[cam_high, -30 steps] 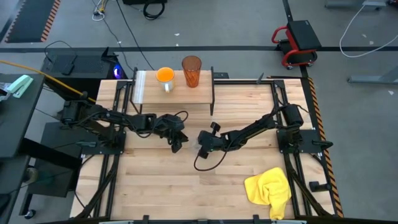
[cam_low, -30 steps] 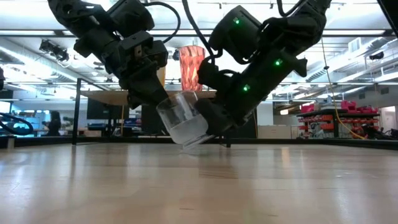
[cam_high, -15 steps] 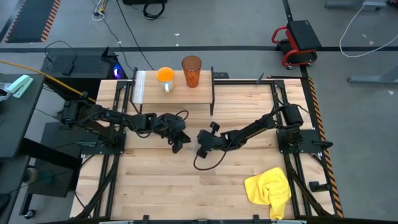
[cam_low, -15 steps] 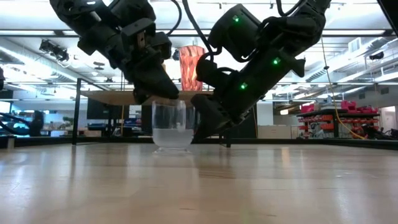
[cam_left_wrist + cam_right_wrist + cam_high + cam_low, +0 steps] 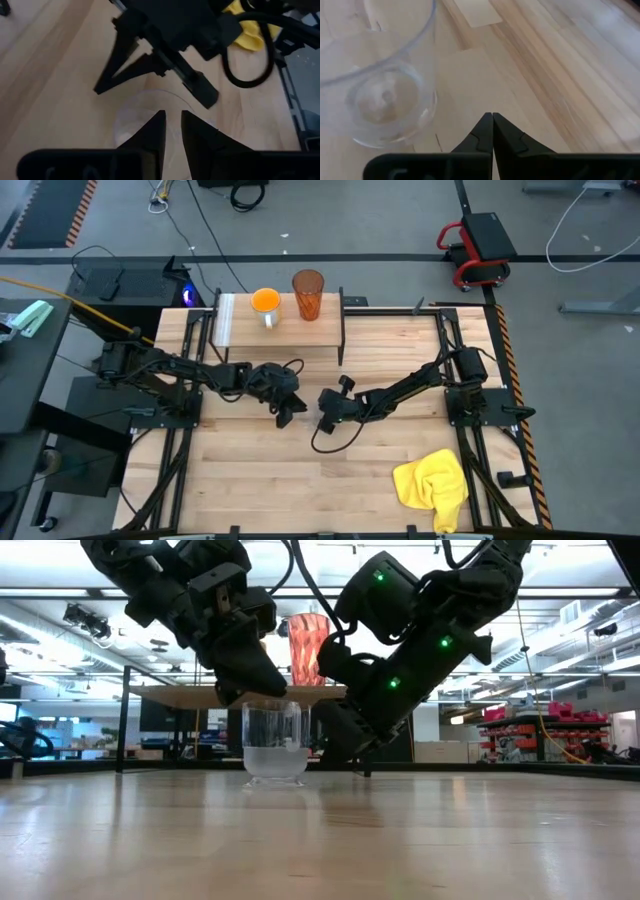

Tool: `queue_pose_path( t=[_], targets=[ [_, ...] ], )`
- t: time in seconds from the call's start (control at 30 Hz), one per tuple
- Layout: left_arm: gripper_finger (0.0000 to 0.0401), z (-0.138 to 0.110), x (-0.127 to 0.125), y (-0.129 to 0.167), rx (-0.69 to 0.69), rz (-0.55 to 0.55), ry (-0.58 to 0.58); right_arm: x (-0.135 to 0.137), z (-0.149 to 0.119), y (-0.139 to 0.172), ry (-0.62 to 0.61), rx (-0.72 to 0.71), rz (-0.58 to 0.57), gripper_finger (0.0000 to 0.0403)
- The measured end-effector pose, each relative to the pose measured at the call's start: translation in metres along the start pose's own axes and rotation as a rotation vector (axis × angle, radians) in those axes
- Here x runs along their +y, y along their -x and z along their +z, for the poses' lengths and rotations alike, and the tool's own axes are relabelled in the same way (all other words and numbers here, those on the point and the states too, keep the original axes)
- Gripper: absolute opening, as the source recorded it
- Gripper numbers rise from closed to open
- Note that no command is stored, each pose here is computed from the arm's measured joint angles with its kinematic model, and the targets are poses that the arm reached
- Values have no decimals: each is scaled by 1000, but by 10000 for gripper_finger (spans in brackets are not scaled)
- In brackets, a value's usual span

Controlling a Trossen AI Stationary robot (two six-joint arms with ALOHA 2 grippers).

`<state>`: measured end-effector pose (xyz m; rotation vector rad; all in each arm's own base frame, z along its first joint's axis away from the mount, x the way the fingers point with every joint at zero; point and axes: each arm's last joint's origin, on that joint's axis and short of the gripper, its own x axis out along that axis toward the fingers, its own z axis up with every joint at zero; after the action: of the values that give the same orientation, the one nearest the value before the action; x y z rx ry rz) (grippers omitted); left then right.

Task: Stack small to large cups/mugs on shelf
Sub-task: Put the transparent mug on the shelf

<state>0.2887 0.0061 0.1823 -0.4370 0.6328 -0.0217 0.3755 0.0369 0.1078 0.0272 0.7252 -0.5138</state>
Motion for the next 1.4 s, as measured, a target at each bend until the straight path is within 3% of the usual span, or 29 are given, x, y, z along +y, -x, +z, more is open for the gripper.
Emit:
queue_pose_path(
  t=[0.43, 0.6, 1.4],
  targets=[
    [61, 2, -6, 22, 29, 12, -9, -2, 5, 8, 13, 7, 0, 16],
    [54, -2, -8, 35, 53, 119, -24, -4, 8, 14, 9, 12, -1, 19],
    [50, -24, -15, 35, 188, 263, -9, 6, -5, 24, 9, 104, 24, 28]
  ],
)
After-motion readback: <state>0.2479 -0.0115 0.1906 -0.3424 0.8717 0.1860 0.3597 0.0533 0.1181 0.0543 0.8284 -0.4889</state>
